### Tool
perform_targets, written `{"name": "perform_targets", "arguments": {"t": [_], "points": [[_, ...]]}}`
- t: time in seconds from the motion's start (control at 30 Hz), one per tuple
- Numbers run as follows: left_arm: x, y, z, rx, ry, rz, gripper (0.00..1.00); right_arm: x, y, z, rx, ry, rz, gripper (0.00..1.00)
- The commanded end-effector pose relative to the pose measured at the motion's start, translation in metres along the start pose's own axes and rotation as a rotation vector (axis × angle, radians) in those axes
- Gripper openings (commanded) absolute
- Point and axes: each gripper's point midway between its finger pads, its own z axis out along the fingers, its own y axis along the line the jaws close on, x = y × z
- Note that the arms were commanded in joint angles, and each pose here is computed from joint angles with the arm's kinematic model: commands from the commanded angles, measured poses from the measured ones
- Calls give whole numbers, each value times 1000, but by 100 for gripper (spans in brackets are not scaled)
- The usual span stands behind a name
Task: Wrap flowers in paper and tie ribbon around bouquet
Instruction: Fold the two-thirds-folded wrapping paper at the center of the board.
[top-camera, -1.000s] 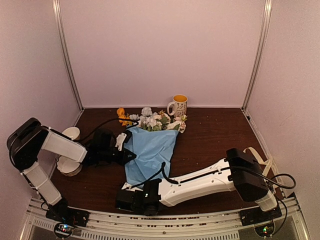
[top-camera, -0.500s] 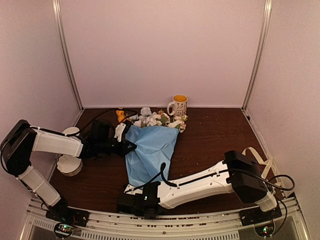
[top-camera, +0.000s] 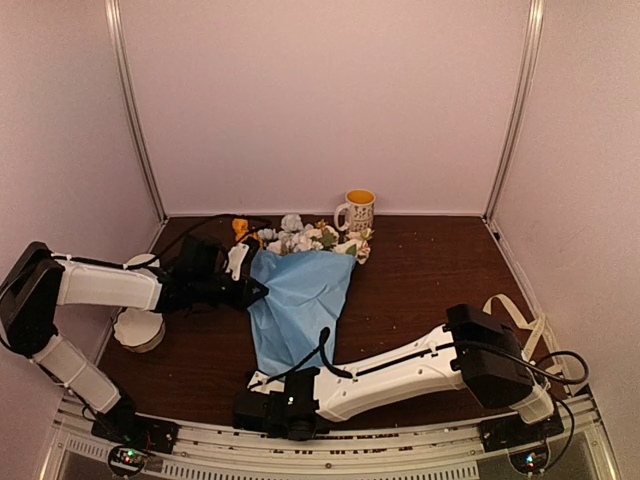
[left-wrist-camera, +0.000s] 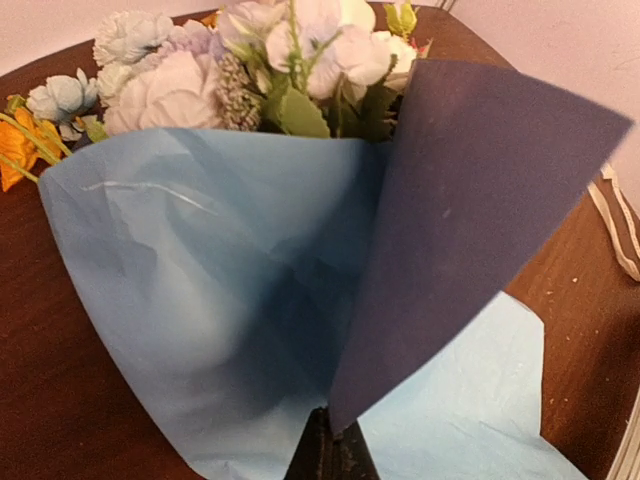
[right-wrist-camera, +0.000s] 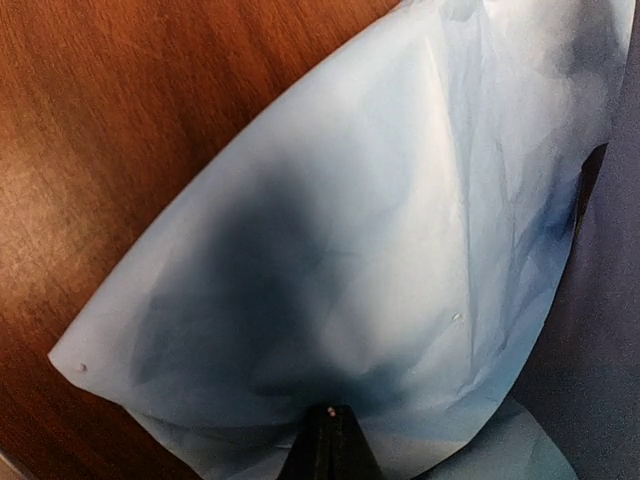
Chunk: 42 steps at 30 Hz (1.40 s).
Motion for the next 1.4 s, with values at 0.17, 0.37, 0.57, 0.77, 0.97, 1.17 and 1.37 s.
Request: {"name": "perform_targets", "arguments": {"t": [0.17,0.37,0.57,0.77,0.97,1.17,1.37], "points": [[36,41,3,-169,101,-45,0,36,8,15,18,117,-72,2],[81,69,20,-260,212,-74,0,40,10,15,18,125,-79,1],[111,77,37,-258,264,-114,0,32,8,0,21,93,-74,0],[133,78,47,-233,300,-161,0,-6,16,-56,-145,-94,-6,1],[133,72,48,-200,288,-174,0,-30,4,-123,-350,-276,153,3],[137,70,47,-182,288,-181,0,-35,-43,-119,-277,-327,324,24],[138,69,47,-176,286,-180,0,-56,-16,-82,-200,-225,178,44]]}}
